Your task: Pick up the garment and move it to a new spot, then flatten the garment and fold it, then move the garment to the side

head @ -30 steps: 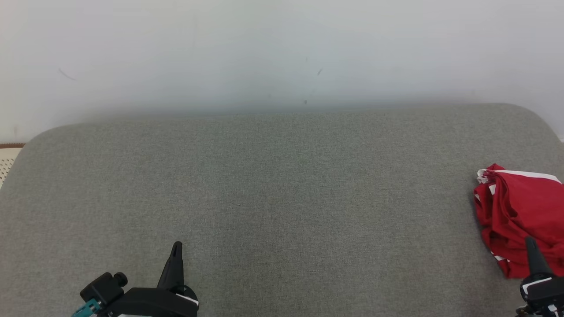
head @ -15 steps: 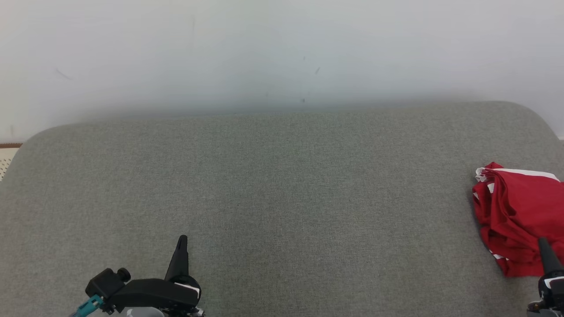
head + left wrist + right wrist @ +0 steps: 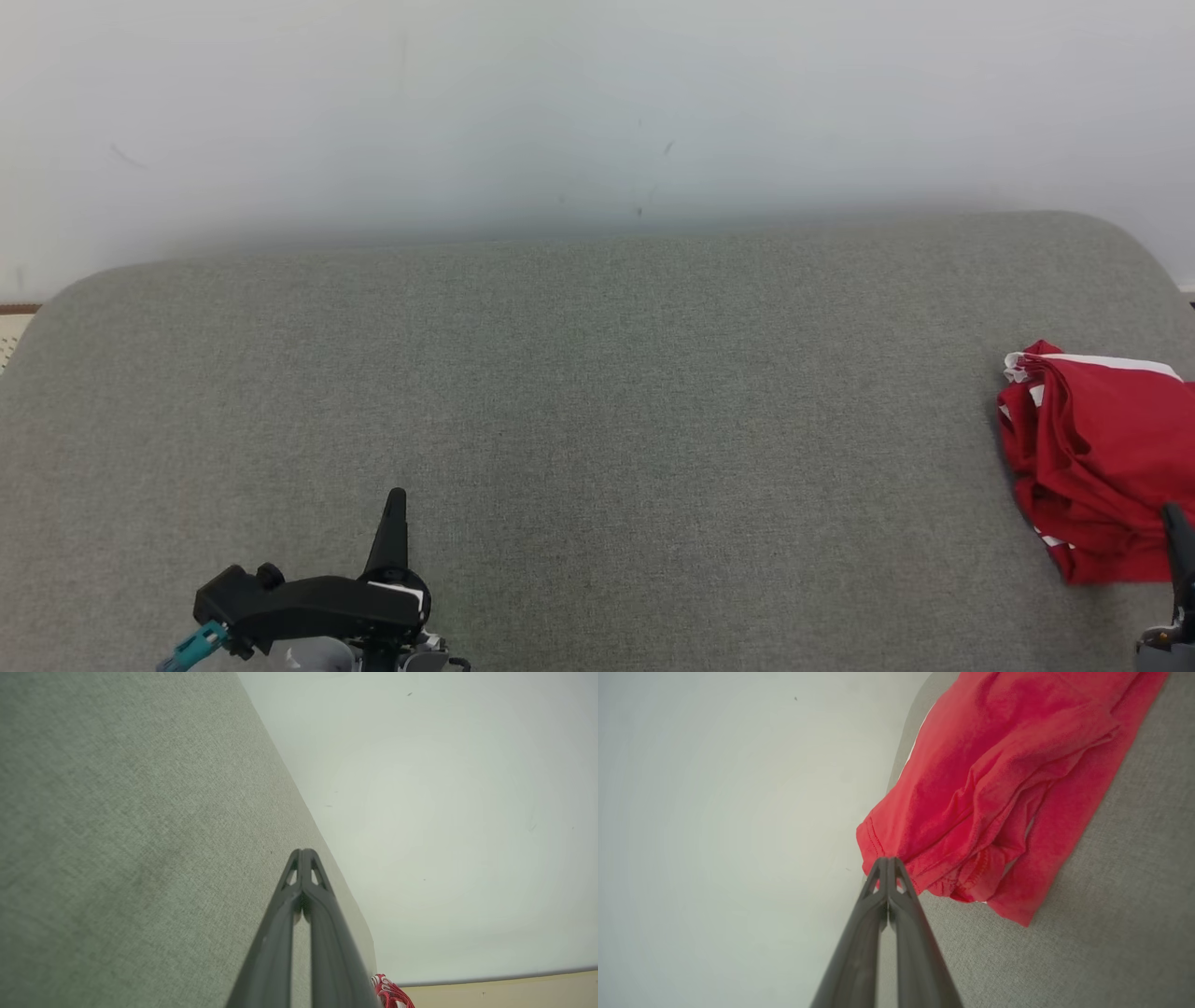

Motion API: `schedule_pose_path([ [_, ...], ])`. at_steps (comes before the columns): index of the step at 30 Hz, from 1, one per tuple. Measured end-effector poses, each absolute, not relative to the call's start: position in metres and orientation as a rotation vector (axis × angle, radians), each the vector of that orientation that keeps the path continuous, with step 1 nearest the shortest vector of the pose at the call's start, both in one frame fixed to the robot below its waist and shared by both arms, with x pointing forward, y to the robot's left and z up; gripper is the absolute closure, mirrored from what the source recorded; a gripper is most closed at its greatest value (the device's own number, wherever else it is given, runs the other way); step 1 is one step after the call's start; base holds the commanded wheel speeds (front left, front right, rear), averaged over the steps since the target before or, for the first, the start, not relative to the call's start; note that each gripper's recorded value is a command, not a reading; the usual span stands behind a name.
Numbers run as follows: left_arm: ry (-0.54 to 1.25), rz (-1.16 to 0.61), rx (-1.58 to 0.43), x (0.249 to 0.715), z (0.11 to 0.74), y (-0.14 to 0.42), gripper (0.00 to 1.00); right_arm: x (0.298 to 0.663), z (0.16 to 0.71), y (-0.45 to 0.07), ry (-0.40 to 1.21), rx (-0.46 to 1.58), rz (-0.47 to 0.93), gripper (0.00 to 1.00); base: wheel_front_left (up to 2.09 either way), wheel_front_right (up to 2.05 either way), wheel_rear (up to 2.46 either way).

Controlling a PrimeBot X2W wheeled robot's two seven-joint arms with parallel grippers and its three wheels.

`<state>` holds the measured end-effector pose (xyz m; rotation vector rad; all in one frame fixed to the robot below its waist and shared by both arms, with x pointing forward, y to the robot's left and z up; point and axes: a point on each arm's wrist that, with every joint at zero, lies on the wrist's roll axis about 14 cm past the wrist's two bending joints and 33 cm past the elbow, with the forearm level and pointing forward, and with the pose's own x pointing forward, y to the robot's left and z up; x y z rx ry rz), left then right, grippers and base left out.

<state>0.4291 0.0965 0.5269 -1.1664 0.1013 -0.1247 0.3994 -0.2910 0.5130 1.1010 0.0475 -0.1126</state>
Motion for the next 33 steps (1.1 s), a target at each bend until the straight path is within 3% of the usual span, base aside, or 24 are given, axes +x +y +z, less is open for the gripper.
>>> schedule_pose_path([
  [33,0.154,-0.124,-1.545,0.449,0.530,0.069,1.00,0.399,0.519,-0.338,-0.108,1.559,-0.142,1.00,0.00,0.00,0.00],
])
